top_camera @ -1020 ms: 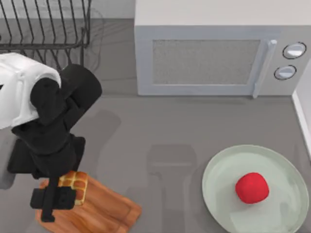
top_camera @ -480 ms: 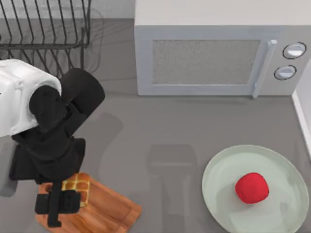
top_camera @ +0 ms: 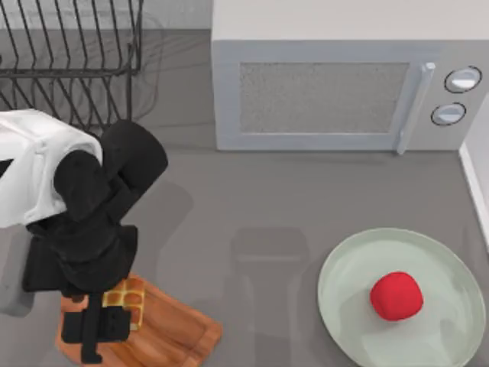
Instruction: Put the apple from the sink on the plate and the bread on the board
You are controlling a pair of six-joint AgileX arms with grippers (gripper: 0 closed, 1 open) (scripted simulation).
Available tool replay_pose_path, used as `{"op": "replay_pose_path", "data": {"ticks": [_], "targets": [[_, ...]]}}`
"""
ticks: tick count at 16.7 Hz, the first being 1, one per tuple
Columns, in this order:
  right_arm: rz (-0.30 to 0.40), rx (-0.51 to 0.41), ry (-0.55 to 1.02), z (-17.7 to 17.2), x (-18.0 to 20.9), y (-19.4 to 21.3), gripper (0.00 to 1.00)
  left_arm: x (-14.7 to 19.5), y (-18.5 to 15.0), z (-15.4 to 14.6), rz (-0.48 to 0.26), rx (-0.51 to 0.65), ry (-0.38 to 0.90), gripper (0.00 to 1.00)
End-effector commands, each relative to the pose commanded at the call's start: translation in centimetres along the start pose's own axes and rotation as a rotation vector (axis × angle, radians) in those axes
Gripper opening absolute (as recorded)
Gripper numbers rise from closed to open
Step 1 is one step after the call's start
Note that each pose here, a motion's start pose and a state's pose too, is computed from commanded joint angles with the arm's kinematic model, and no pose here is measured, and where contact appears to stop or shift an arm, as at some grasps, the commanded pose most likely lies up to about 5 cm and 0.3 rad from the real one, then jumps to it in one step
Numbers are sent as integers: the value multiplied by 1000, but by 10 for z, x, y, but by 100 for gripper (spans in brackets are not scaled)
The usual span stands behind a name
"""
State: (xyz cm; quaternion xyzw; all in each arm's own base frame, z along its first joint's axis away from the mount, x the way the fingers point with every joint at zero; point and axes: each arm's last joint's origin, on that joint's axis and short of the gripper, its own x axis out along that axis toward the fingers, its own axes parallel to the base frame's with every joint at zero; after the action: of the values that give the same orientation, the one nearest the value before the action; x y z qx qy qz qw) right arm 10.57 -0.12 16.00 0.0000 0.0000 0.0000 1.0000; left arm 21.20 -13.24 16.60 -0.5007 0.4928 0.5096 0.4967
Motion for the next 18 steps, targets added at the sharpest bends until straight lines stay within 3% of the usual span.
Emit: {"op": "replay_pose_path", "data": {"ticks": [14,18], "targets": [[0,0,0,0,0,0,100,27,2,-1,-3,1,1,0],[0,0,0,0,0,0,100,27,2,-1,-3,1,1,30]]}}
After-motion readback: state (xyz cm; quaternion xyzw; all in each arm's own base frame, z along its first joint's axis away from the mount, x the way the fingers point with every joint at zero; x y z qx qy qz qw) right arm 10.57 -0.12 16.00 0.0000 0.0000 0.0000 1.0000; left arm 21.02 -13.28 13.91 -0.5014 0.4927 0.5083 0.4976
